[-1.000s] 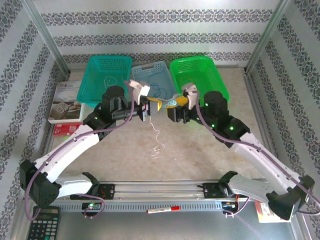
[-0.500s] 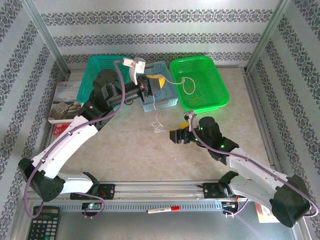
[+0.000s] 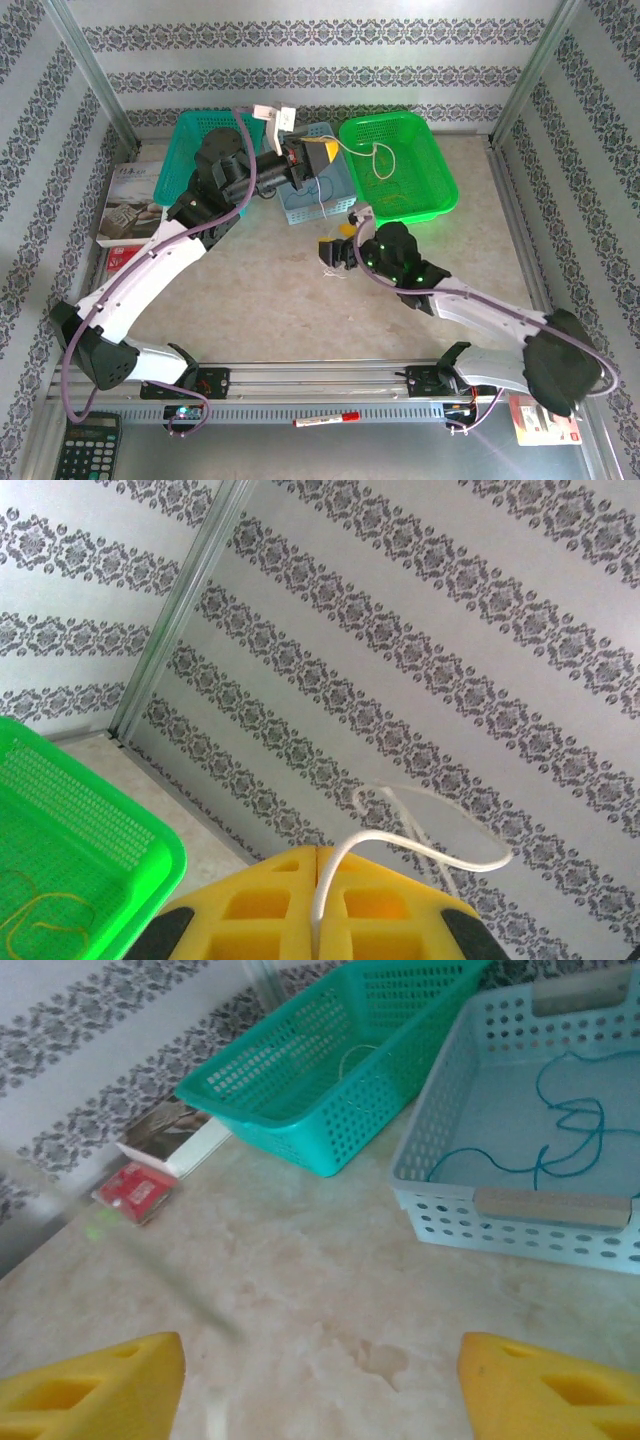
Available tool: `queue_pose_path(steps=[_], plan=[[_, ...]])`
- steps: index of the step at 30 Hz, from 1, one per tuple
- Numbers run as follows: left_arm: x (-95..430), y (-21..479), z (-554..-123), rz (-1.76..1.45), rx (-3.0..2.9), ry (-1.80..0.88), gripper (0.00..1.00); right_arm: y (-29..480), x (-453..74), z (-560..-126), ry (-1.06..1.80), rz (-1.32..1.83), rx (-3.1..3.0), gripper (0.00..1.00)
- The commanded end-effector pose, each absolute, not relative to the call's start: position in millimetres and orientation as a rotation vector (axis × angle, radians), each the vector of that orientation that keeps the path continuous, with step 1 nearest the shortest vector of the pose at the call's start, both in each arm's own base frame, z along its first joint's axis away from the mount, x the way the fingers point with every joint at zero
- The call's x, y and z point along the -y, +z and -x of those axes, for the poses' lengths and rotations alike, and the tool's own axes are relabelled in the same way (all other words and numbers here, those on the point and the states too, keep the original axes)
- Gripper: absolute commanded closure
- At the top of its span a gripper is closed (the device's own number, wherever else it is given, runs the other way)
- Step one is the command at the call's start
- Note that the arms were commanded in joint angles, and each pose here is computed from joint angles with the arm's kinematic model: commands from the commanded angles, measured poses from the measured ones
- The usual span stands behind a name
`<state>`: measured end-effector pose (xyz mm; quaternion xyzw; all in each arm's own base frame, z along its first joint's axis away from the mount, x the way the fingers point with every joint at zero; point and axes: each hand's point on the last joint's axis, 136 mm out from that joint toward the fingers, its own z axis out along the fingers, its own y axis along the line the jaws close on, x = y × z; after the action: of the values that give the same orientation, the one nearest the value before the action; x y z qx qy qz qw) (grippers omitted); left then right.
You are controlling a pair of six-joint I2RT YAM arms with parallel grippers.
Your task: Untangle the cables
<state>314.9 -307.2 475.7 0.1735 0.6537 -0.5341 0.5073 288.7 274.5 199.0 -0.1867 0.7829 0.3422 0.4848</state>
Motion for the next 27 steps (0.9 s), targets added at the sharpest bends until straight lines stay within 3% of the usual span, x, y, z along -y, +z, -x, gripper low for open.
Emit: queue_pose_path(steps=[1, 4, 7, 13, 20, 24, 27], plan=[[298, 522, -307, -0.403, -1.439, -1.327, 1.00, 202, -285, -309, 0.803, 0.418, -1.850, 0.48], [291, 537, -309, -0.389, -1.421, -1.280, 1.00, 173, -286, -312, 0.802, 0.397, -1.900, 0.76], [277, 558, -317, -0.371, -1.397, -1.218, 1.00, 149, -280, -309, 0.794, 0.356, -1.943, 0.85], [229, 607, -348, -0.262, -1.313, -1.174, 1.00, 110, -265, -297, 0.766, 0.305, -2.026, 0.85], [182, 616, -392, -0.191, -1.323, -1.044, 1.00, 92, -254, -285, 0.759, 0.274, -2.065, 0.84], [150, 596, -424, -0.132, -1.377, -0.932, 1.00, 100, -254, -281, 0.776, 0.282, -2.059, 0.74], [125, 577, -447, -0.092, -1.416, -0.852, 1.00, 109, -255, -277, 0.798, 0.298, -2.056, 0.60]])
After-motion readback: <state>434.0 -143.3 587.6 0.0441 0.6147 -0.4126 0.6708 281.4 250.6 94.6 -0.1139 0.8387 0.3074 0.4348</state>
